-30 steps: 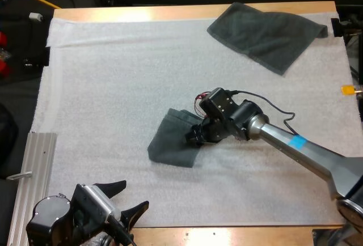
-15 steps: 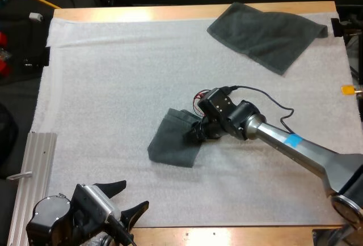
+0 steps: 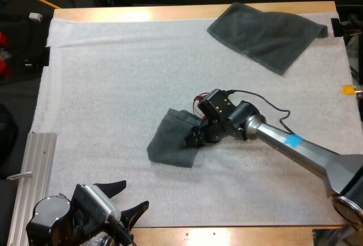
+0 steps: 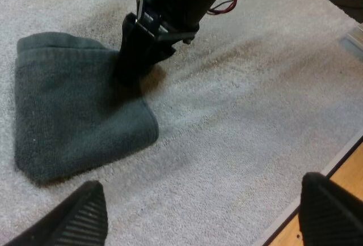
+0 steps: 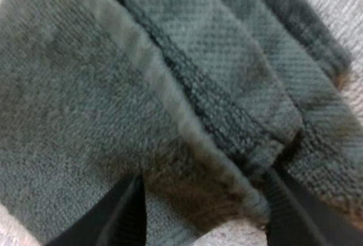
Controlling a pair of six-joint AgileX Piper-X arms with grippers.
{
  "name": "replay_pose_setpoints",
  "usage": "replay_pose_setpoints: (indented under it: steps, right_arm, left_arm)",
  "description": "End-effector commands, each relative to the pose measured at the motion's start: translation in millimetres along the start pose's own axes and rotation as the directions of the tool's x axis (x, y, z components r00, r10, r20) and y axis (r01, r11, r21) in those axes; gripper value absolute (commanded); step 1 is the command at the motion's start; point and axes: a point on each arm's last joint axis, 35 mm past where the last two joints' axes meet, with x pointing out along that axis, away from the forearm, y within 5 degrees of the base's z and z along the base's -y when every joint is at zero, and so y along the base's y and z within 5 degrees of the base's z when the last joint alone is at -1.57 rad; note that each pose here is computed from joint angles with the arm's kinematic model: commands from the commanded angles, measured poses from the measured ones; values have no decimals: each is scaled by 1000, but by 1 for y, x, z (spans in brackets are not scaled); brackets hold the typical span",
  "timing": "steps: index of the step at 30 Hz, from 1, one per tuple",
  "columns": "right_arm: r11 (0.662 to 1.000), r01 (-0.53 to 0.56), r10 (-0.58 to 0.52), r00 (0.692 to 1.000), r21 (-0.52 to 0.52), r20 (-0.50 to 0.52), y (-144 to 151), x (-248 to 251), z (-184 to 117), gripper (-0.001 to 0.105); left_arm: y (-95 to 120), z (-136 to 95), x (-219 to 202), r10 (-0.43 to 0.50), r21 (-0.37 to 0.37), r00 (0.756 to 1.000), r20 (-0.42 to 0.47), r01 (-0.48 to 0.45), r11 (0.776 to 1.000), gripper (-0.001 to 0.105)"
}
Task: Pick towel from pile, fold and stack
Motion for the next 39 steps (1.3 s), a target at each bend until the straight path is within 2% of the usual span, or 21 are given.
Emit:
replay_pose_setpoints:
  steps: [1, 5, 10, 15, 19, 24, 30, 35, 39]
  right_arm:
    - [1000, 13, -12, 999, -17, 33, 3, -12, 5, 45]
    - [1000, 18, -16, 998, -21, 61, 5, -23, 7, 45]
    - [1000, 14, -13, 999, -15, 38, 3, -16, 4, 45]
    - [996, 89, -88, 996, -11, 17, -1, -8, 2, 46]
    - [995, 93, -93, 996, -18, 18, -2, -3, 2, 46]
    - [999, 50, -49, 999, -20, 19, -1, -2, 3, 45]
    - [1000, 3, -3, 1000, 0, -27, -2, 7, -2, 45]
    - [1000, -18, 18, 1000, -5, -10, 0, 3, 0, 20]
    - [1000, 5, -5, 1000, -13, 27, 1, -6, 4, 10]
  left_arm:
    - [-2, 1, -2, -11, 5, 1000, 4, 11, 1000, 69]
    - [-2, 2, -2, -12, 6, 1000, 6, 12, 1000, 69]
    - [-2, 2, -2, -12, 6, 1000, 6, 12, 1000, 69]
    - [-2, 2, -2, -12, 6, 1000, 6, 12, 1000, 69]
    - [-2, 2, -2, -12, 6, 1000, 6, 12, 1000, 69]
    - [-2, 2, -2, -12, 6, 1000, 6, 12, 1000, 69]
    - [-2, 2, -2, -12, 6, 1000, 6, 12, 1000, 69]
    - [-2, 2, -2, -12, 6, 1000, 6, 12, 1000, 69]
    - [-2, 2, -2, -12, 6, 1000, 6, 12, 1000, 69]
